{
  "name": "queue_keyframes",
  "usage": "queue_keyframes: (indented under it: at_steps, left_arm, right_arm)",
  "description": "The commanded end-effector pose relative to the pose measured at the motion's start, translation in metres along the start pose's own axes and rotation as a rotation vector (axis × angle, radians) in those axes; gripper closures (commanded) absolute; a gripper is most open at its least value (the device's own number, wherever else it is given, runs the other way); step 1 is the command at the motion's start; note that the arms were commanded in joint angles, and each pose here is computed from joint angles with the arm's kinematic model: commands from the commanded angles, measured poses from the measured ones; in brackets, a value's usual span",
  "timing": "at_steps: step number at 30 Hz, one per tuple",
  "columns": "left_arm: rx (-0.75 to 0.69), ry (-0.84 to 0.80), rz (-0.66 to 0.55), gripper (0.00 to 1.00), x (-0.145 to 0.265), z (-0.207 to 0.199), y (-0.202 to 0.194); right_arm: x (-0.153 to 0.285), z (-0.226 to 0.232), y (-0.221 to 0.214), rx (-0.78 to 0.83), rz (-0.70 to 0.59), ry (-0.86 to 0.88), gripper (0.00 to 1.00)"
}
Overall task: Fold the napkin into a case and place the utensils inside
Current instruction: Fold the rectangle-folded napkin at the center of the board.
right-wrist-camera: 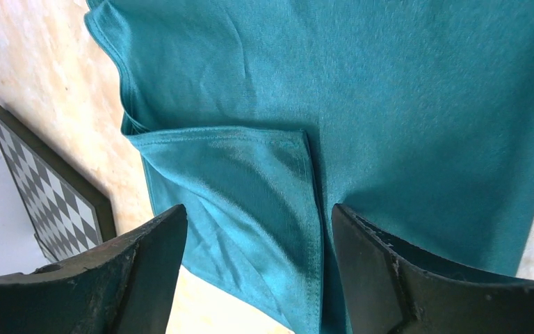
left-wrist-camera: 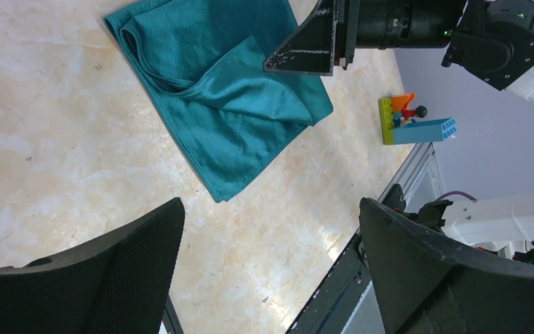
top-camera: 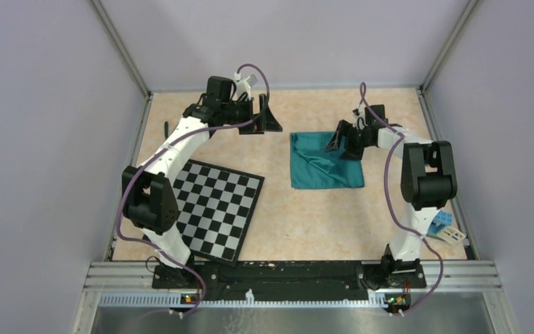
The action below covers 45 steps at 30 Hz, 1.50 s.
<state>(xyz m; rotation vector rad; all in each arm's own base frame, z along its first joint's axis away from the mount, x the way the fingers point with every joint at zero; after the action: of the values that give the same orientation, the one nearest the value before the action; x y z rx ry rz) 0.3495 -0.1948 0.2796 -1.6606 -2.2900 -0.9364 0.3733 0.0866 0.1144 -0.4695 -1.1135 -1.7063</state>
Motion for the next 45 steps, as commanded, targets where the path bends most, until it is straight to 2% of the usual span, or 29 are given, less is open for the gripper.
queue_keyframes:
  at_steps: [1, 12, 24, 31, 35, 40, 45]
  left_arm:
    - [-0.06, -0.038, -0.043, 0.01, 0.008, -0.013, 0.008]
    - [-0.061, -0.042, -0.042, 0.01, 0.009, -0.014, 0.009]
    - [-0.065, -0.042, -0.047, 0.01, 0.011, -0.015, 0.009]
    - [-0.073, -0.04, -0.054, 0.01, 0.011, -0.016, 0.009]
    - [-0.074, -0.04, -0.055, 0.01, 0.012, -0.016, 0.009]
    - [-0.07, -0.041, -0.052, 0.01, 0.012, -0.016, 0.009]
    - [-0.075, -0.032, -0.06, 0.01, 0.011, -0.015, 0.01]
  right_arm:
    - [0.003, -0.004, 0.026, 0.06, -0.068, 0.007, 0.25]
    - [-0.011, -0.005, 0.028, 0.038, -0.062, 0.091, 0.32]
    - [-0.009, 0.02, 0.008, 0.034, -0.032, 0.2, 0.35]
    - [-0.01, 0.074, -0.017, 0.077, 0.051, 0.278, 0.35]
    - [0.004, 0.103, -0.029, 0.082, 0.032, 0.344, 0.35]
    - [0.035, 0.094, -0.017, 0.08, -0.1, 0.306, 0.32]
    - [0.032, 0.066, -0.022, 0.046, -0.094, 0.135, 0.32]
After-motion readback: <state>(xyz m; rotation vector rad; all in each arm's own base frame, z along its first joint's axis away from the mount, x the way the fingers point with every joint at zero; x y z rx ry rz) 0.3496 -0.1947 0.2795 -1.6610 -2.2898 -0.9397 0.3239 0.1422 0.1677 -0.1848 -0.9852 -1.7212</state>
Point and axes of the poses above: each gripper's point midway between its finger pads, its own x axis back along the fingers, its own z axis along the line the jaws close on, y = z × x, the point moved 9 cm from there along x, back along the fingers, and after that the axes turned 14 degrees about x, right-handed, at the moved point
